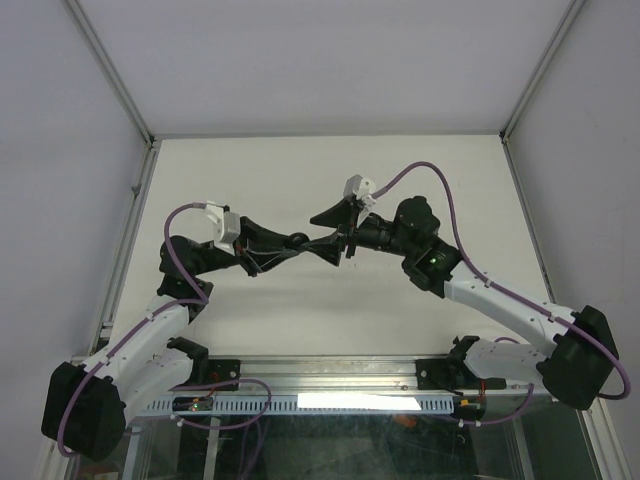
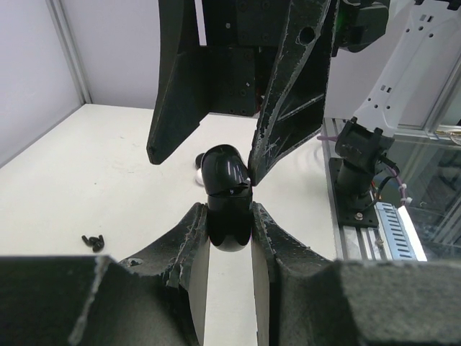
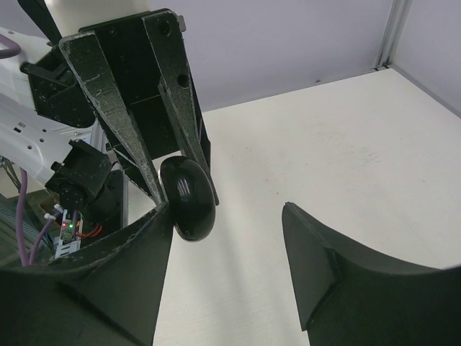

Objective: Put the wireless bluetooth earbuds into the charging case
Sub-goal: Open the charging case.

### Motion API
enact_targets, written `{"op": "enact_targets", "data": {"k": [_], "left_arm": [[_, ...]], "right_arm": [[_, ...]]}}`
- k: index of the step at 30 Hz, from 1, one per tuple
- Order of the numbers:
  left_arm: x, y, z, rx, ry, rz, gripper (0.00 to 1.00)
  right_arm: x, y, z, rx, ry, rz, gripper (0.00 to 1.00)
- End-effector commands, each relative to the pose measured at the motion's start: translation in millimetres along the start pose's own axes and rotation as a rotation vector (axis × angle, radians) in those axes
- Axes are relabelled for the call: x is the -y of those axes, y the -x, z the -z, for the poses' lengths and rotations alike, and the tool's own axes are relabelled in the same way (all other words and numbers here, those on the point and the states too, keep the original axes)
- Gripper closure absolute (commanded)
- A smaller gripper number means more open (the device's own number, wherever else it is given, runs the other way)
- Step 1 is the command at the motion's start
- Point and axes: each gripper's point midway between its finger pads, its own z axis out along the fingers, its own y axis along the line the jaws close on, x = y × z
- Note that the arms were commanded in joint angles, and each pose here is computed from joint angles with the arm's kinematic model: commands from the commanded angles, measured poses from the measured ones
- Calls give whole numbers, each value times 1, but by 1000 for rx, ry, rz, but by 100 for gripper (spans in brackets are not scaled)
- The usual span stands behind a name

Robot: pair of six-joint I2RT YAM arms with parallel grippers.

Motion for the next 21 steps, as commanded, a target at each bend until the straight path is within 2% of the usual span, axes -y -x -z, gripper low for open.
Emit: {"op": "enact_targets", "data": {"k": [1,12,18,21], "left_arm": [[21,6,2,1,-102,-90,98],[14,3,2,-7,-63,-84,98],[-9,0,0,-16,63,-6,98],[-26,-6,3,-3,171,29,98]], "right_arm": [[16,40,3,88,-93,69,36],[18,40,2,74,-103,57,36],[21,37,6,55,-116,57,34],[37,28,12,21,-187,42,33]]}}
